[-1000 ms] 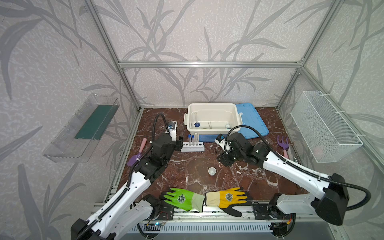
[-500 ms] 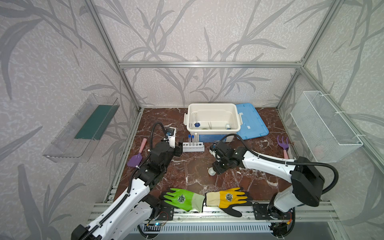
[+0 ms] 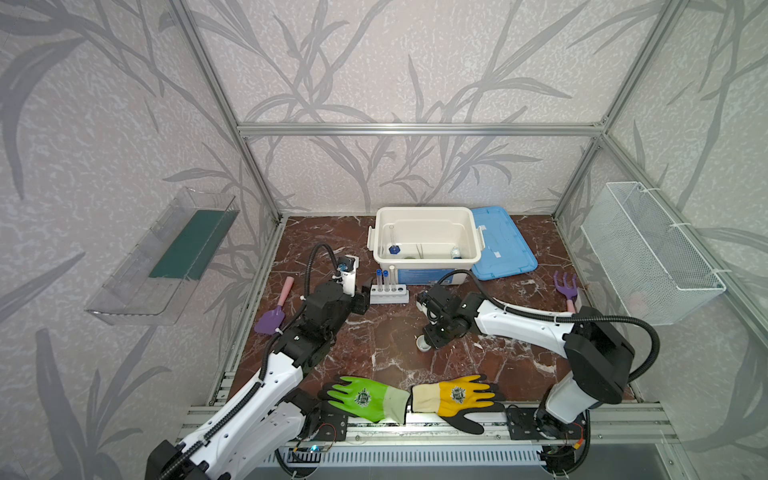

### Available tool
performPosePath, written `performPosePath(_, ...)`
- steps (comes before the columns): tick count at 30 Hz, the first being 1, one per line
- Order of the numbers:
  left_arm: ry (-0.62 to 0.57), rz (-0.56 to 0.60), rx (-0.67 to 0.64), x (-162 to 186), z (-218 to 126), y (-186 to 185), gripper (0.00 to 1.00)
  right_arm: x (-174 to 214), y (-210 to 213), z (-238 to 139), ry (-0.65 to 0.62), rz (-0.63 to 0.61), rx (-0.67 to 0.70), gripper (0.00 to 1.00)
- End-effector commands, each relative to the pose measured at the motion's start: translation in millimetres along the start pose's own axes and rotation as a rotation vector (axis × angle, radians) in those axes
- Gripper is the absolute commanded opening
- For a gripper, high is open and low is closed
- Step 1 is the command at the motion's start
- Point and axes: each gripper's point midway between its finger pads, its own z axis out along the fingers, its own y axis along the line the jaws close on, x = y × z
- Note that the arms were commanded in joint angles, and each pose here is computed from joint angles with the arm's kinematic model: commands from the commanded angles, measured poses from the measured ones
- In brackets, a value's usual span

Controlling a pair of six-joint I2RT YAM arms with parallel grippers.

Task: Organize the chemistry lab equipment
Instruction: 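Lower the right gripper onto the white crucible near the gloves and grasp it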

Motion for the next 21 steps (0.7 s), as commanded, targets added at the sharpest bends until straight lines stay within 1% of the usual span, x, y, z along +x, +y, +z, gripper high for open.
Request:
performPosePath(1, -0.037, -0.012, 0.014, -16.8, -1.3, -1.9, 0.61, -6.6, 6.1, -1.7, 0.001, 0.001, -0.008, 0.46)
performPosePath(5, -0.033, -0.013, 0.014, -16.2, -0.3, -1.6, 0.61, -7.8, 7.2, 1.2, 0.014, 0.003, -0.007, 0.41)
performPosePath(9, -0.026, -0.017, 0.023, -15.2, 1.4, -3.2, 0.61, -8.2, 8.2, 2.3, 0.015, 0.008, -0.011, 0.39)
performPosePath(10, -0.025, -0.017, 0.026, -14.7, 1.6, -3.5, 0.61, -4.9, 7.7, 10.5, 0.039, 0.013, -0.011, 0.38)
performPosePath(17, -0.014, -0.020, 0.026, -12.2, 3.2, -3.5, 0.61, -2.4, 10.0, 17.4, 0.058, 0.021, -0.023, 0.33)
performPosePath(21, -0.010, -0.025, 0.020, -11.3, 3.5, -2.3, 0.61, -2.3, 10.5, 17.6, 0.063, 0.022, -0.024, 0.27)
